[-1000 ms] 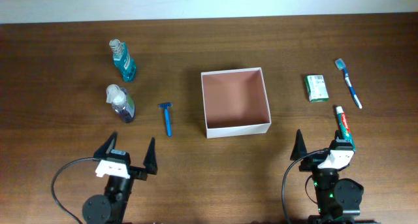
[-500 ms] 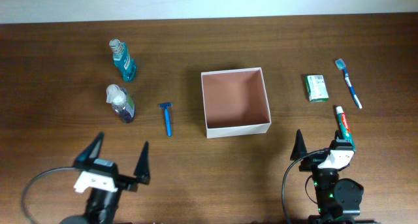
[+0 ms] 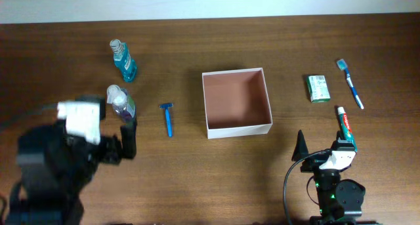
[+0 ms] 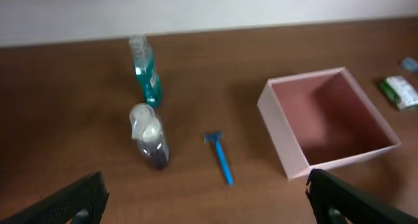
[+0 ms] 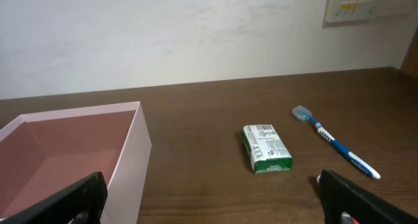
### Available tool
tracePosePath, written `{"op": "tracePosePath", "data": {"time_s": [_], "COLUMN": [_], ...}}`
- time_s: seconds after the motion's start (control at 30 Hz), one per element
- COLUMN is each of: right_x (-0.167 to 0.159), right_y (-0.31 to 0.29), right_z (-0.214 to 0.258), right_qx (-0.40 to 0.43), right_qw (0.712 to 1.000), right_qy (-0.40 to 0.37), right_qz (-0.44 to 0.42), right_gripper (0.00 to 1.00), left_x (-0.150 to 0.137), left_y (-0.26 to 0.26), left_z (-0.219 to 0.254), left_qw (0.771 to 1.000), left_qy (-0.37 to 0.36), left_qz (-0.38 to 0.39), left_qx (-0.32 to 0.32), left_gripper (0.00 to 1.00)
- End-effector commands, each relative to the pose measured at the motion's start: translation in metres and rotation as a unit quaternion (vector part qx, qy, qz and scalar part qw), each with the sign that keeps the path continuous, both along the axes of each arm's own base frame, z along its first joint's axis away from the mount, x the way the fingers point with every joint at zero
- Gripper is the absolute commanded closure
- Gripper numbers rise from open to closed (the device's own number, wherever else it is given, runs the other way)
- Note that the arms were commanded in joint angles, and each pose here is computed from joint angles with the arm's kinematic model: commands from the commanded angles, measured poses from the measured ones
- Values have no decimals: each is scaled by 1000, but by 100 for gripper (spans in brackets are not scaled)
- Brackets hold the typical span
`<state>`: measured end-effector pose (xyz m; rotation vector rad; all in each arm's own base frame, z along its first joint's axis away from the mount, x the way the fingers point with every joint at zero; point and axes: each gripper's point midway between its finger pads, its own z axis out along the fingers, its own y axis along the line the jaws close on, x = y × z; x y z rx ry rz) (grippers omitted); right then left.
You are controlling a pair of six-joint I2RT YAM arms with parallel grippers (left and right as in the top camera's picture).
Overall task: Pack container
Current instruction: 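Move the left gripper over the purple soap pump bottle and lower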
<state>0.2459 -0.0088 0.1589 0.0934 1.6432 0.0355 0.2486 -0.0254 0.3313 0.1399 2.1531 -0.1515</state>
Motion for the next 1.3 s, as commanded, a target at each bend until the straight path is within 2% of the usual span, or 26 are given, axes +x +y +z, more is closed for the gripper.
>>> {"op": "tracePosePath", "data": {"time_s": [0.0, 0.1, 0.23, 0.37, 0.43, 0.7, 1.0, 1.17, 1.27], "right_x": [0, 0, 0, 0, 0, 0, 0, 0, 0], "right_y": [-2, -2, -2, -2, -2, -2, -2, -2, -2], "right_z": [-3, -3, -3, -3, -3, -3, -3, -3, -3], "right_qx": [5, 5, 5, 5, 5, 5, 5, 5, 5], "right_qw": [1000, 1000, 1000, 1000, 1000, 1000, 1000, 1000, 1000], "right_qy": [0, 0, 0, 0, 0, 0, 0, 0, 0], "right_qz": [-6, -6, -6, -6, -6, -6, -6, -6, -6], "right_gripper": [2, 1, 2, 2, 2, 2, 2, 2, 2], "left_x": [14, 29, 54, 79, 90, 122, 137, 145, 153], "left_y": [1, 4, 18, 44, 44, 51, 71, 70, 64], "left_z": [11, 0, -27, -62, -82, -125, -159, -181, -194], "left_qw": [1000, 994, 973, 946, 937, 923, 911, 903, 905], "left_qy": [19, 105, 226, 303, 331, 367, 396, 415, 418], "left_qz": [-9, -5, 20, 61, 58, 76, 96, 89, 53], "left_qx": [10, 14, 39, 94, 95, 82, 69, 65, 61], "left_gripper": [1, 1, 1, 1, 1, 1, 1, 1, 1]}}
